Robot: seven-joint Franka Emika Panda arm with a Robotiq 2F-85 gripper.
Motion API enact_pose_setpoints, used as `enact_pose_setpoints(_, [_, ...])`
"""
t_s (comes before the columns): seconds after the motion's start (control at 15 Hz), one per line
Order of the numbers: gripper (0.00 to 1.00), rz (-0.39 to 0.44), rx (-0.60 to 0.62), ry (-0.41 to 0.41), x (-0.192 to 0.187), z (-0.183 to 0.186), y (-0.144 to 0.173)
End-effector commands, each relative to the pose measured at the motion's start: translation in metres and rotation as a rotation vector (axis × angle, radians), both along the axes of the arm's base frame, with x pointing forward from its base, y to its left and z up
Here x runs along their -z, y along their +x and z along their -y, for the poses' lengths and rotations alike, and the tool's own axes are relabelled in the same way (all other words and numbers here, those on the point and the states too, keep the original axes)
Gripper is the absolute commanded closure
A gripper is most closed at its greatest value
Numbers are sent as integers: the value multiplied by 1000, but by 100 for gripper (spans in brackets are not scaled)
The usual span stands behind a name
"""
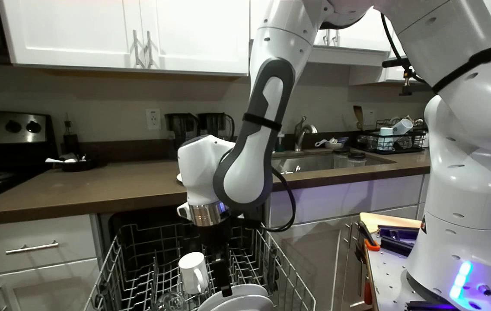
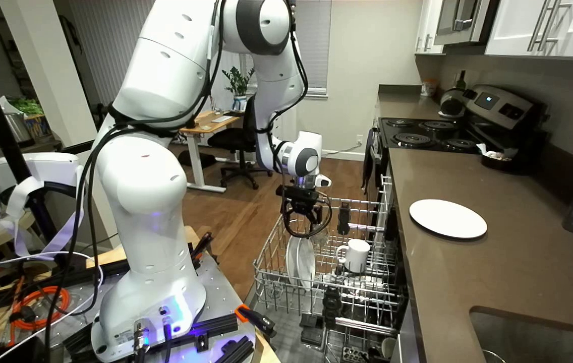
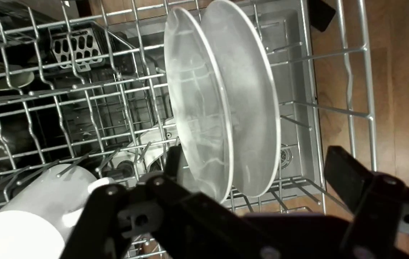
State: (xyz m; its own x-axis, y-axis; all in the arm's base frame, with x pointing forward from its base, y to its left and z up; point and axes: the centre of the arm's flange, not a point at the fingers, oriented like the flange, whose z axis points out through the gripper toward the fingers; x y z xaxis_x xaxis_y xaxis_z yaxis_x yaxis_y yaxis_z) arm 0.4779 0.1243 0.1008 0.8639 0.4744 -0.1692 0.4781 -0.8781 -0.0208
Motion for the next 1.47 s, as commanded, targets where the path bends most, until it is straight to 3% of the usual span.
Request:
enact_pose_setpoints(0.0, [0, -18, -53, 24, 14, 1, 2])
enact_pose_setpoints(0.4, [0, -21, -33, -2, 14, 2, 0])
enact_pose_setpoints(1.07, [0, -35, -77, 34, 26, 38, -3])
enact_pose_setpoints(1.4, [0, 37, -117, 18, 38, 53, 5])
